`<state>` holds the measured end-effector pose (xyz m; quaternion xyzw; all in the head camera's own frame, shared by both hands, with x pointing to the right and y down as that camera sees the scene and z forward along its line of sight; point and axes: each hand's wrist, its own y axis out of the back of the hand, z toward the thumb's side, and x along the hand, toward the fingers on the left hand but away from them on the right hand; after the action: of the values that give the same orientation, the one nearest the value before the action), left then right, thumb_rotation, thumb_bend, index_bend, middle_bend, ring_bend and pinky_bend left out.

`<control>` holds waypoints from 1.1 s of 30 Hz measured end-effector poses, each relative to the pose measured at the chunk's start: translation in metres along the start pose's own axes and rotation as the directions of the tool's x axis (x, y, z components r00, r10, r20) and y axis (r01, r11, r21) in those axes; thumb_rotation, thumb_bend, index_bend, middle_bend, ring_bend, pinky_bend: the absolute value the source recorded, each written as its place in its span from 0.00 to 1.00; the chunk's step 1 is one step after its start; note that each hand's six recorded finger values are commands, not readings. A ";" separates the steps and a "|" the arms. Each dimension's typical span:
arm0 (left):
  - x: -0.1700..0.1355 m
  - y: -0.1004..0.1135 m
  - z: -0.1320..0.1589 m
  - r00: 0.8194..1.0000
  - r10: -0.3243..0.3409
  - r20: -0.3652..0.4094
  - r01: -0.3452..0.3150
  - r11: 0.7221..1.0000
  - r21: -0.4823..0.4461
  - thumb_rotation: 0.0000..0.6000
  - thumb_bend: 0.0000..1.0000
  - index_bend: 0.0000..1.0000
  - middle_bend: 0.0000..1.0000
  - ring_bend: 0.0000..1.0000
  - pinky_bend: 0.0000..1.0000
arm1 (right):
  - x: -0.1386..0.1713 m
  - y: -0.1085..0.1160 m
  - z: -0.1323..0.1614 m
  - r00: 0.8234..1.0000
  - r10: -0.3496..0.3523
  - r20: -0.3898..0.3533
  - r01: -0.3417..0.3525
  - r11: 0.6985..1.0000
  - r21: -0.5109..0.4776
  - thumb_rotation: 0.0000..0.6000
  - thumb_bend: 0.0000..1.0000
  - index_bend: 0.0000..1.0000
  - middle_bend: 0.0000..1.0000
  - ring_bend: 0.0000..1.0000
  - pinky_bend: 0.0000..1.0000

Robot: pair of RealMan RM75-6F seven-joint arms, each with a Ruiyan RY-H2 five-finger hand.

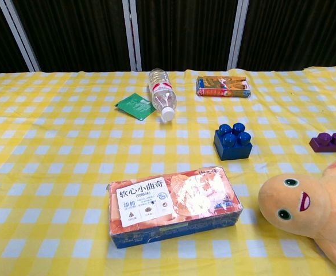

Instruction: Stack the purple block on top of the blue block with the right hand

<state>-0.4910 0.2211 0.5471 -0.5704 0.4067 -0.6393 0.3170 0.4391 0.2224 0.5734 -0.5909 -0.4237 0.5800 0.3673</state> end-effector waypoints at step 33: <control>0.001 -0.005 0.009 1.000 -0.009 0.008 0.009 1.000 0.028 1.00 0.24 0.18 0.00 0.00 0.10 | -0.046 -0.018 0.024 0.992 0.080 -0.096 -0.082 0.996 -0.018 1.00 0.32 0.19 0.00 0.00 0.00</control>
<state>-0.4824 0.2215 0.5526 -0.5705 0.3937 -0.6440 0.3239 0.4152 0.1852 0.6057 -0.6384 -0.3879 0.5610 0.3567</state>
